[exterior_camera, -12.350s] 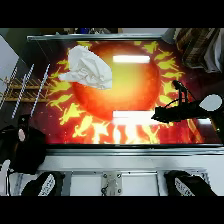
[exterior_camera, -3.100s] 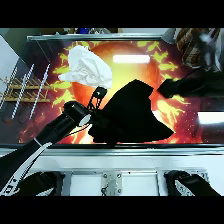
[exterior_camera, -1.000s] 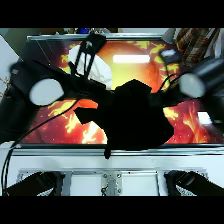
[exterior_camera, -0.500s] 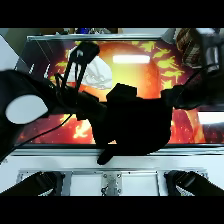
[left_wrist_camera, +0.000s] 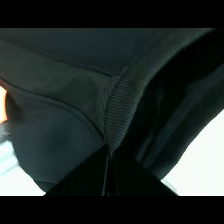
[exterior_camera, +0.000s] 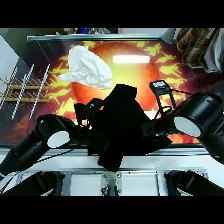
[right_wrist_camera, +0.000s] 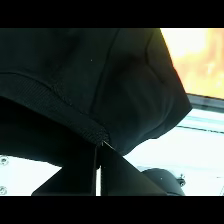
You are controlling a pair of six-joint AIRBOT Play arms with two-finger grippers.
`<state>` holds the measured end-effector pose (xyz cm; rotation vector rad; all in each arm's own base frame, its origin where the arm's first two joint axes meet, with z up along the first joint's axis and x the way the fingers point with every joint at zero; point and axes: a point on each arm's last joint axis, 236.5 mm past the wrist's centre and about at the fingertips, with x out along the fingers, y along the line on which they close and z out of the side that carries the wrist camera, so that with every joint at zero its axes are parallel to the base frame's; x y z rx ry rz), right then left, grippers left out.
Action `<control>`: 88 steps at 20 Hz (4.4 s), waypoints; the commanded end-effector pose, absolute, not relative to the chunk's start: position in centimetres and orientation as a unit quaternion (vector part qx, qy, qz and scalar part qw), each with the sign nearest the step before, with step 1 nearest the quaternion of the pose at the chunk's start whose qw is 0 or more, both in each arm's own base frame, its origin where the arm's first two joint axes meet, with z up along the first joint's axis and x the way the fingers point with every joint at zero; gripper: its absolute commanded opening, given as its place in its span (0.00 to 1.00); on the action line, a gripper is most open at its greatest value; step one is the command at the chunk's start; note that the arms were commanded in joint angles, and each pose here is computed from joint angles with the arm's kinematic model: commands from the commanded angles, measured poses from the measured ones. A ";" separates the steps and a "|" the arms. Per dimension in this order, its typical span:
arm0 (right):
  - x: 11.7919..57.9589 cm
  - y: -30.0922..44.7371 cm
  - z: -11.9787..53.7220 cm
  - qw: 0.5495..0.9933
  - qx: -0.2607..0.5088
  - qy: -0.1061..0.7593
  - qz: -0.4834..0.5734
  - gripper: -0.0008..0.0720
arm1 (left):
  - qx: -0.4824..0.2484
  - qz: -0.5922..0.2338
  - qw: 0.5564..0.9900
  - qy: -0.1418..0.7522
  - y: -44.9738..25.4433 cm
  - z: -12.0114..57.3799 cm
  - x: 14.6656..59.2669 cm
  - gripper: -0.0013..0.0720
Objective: Fold the clothes and pants, and hang the long-sleeved shirts on hangers.
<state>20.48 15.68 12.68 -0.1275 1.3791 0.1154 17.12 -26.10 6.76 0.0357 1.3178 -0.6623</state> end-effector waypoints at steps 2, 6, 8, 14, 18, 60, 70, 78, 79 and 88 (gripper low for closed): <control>19.9 15.9 11.9 0.763 -0.064 0.641 0.053 0.04 | 0.007 -0.311 0.727 0.612 -26.6 5.7 15.8 0.72; 19.9 15.9 11.9 0.763 -0.064 0.641 0.053 0.04 | -0.025 -0.301 0.758 0.579 -26.0 9.1 19.2 0.81; 20.0 15.9 11.9 0.763 -0.064 0.641 0.053 0.04 | -0.030 -0.296 0.783 0.547 -25.1 11.3 21.8 0.81; 19.9 15.9 11.9 0.763 -0.064 0.641 0.053 0.04 | -0.002 -0.147 0.853 0.500 -13.6 12.2 30.6 1.00; 19.9 15.9 11.9 0.763 -0.064 0.641 0.053 0.04 | 0.022 0.009 0.856 0.517 -1.8 9.0 35.5 1.00; 19.9 15.9 11.9 0.763 -0.064 0.641 0.053 0.04 | 0.155 0.139 0.798 0.566 21.1 -11.6 43.4 1.00; 19.9 15.9 11.9 0.763 -0.064 0.641 0.053 0.04 | 0.154 0.141 0.792 0.574 21.1 -11.7 43.0 0.05; 19.9 15.9 11.9 0.763 -0.064 0.641 0.053 0.04 | 0.158 0.151 0.806 0.550 21.4 -8.8 43.5 0.04; 19.9 15.9 11.9 0.763 -0.064 0.641 0.053 0.04 | 0.159 0.154 0.811 0.541 21.4 -7.7 43.7 0.04; 20.0 15.9 11.9 0.763 -0.065 0.641 0.053 0.04 | 0.180 0.168 0.851 0.464 18.8 2.9 44.2 0.04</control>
